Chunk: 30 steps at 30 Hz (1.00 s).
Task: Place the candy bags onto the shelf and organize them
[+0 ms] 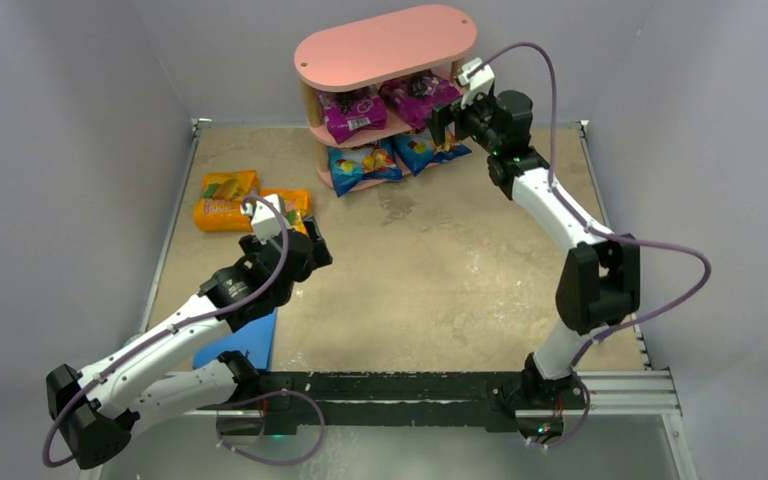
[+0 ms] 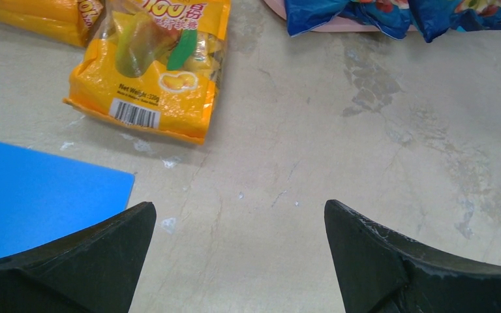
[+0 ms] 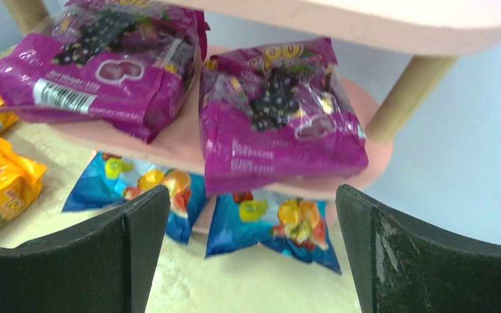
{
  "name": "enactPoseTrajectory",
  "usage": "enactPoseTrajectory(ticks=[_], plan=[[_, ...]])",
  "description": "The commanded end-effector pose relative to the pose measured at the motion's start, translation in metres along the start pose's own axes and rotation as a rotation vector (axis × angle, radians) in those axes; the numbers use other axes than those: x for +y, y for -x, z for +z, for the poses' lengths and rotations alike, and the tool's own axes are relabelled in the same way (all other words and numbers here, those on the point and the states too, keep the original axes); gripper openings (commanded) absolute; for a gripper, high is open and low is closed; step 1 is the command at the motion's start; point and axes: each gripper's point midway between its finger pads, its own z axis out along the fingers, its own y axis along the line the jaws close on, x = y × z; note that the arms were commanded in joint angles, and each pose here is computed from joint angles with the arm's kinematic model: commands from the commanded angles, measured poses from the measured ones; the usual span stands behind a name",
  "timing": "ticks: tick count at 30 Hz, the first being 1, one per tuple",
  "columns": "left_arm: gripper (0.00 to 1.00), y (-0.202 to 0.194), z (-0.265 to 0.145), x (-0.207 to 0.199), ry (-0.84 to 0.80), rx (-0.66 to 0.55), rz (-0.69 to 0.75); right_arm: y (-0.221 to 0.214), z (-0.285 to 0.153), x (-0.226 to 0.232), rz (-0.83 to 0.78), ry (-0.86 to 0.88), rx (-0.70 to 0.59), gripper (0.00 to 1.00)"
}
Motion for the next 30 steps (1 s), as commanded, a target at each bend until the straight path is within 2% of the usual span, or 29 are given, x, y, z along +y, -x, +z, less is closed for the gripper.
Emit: enactPoseTrajectory(ticks=[1, 4, 8, 11, 16, 18, 21, 26, 30], plan=[[0.99, 0.02, -0.007, 0.012, 0.075, -0.05, -0.032, 0.063, -0.052, -0.004, -0.009, -0.097, -0.157, 0.99], [0.99, 0.027, -0.01, 0.022, 0.129, -0.079, -0.053, 0.073, -0.09, -0.004, 0.083, -0.176, -0.231, 0.99], [0.99, 0.027, -0.011, 0.03, 0.168, -0.09, -0.074, 0.059, -0.128, -0.005, 0.232, -0.273, -0.28, 0.99], [0.99, 0.028, -0.011, 0.036, 0.201, -0.099, -0.057, 0.045, -0.151, 0.007, 0.281, -0.263, -0.286, 0.99], [0.99, 0.058, -0.007, 0.046, 0.248, -0.196, -0.058, 0.027, -0.177, 0.03, 0.33, -0.203, -0.297, 0.99], [0.99, 0.07, 0.001, 0.043, 0.214, -0.205, -0.061, 0.024, -0.182, 0.034, 0.327, -0.191, -0.273, 0.99], [0.99, 0.076, 0.028, 0.042, 0.162, -0.141, -0.077, 0.02, -0.185, 0.038, 0.345, -0.183, -0.245, 0.99], [0.99, 0.066, 0.087, 0.062, 0.138, 0.048, -0.1, 0.013, -0.184, 0.044, 0.361, -0.155, -0.228, 0.99], [0.98, 0.066, 0.114, 0.08, 0.106, 0.072, -0.102, 0.006, -0.178, 0.049, 0.392, -0.133, -0.197, 0.99]])
